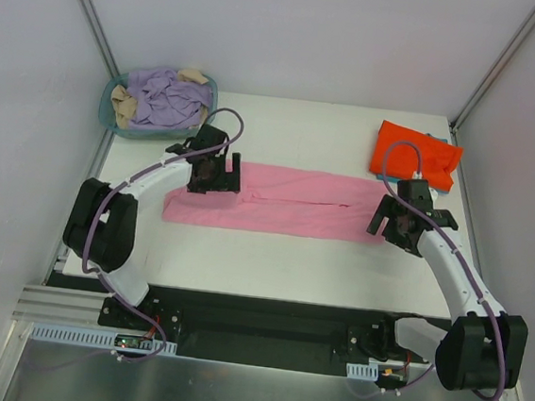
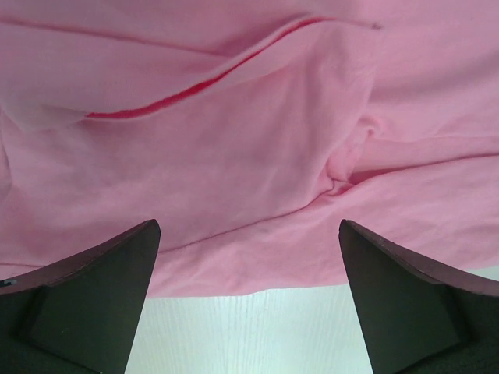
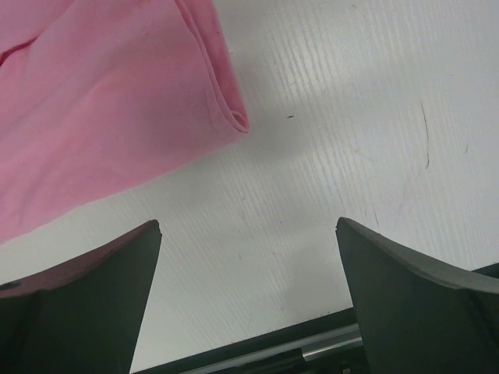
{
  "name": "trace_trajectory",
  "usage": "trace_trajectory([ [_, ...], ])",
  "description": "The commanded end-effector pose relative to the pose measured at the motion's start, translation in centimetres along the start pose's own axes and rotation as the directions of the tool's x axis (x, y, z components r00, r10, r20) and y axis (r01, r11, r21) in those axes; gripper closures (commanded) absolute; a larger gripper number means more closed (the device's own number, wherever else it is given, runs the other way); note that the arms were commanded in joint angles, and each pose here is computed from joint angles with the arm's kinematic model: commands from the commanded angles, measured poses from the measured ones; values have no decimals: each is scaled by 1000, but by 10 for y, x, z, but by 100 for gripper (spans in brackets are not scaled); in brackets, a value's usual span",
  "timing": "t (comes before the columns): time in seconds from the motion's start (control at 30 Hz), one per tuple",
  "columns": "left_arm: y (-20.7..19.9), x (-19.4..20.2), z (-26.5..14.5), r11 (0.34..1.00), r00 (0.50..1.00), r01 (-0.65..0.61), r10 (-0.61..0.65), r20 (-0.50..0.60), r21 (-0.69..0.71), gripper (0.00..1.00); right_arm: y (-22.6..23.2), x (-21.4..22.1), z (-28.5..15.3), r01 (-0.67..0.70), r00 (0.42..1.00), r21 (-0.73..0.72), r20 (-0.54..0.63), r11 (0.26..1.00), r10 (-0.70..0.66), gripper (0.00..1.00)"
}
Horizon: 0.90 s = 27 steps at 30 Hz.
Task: Fold and stack the t-shirts
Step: Fold the other side of the tshirt into a rectangle
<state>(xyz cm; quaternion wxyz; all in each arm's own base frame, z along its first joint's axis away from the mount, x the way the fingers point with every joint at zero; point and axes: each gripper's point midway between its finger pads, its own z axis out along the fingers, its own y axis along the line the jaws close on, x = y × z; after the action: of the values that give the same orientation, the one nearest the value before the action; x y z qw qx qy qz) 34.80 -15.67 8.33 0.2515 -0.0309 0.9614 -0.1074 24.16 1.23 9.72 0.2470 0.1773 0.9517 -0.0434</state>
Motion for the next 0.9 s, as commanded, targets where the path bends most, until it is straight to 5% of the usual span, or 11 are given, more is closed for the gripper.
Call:
trace_trajectory([
  [0.0,2,8,18,998,998,61,-61,-35,-13,1,3,3,2,15,1000,-19,-11,1000,-16,0],
  [0.37,29,-69,75,991,995,102,-100,28,-86,1,-4,1,-1,19,1000,10,14,1000,-19,0],
  [0.63,11,-141,66,999,986,32,-25,162,-36,1,-3,-1,-4,16,999,-1,30,1000,-16,0],
  [0.87,2,-154,65,1000,985,30,-29,173,1,1,3,0,-5,28,999,-44,25,999,-27,0],
])
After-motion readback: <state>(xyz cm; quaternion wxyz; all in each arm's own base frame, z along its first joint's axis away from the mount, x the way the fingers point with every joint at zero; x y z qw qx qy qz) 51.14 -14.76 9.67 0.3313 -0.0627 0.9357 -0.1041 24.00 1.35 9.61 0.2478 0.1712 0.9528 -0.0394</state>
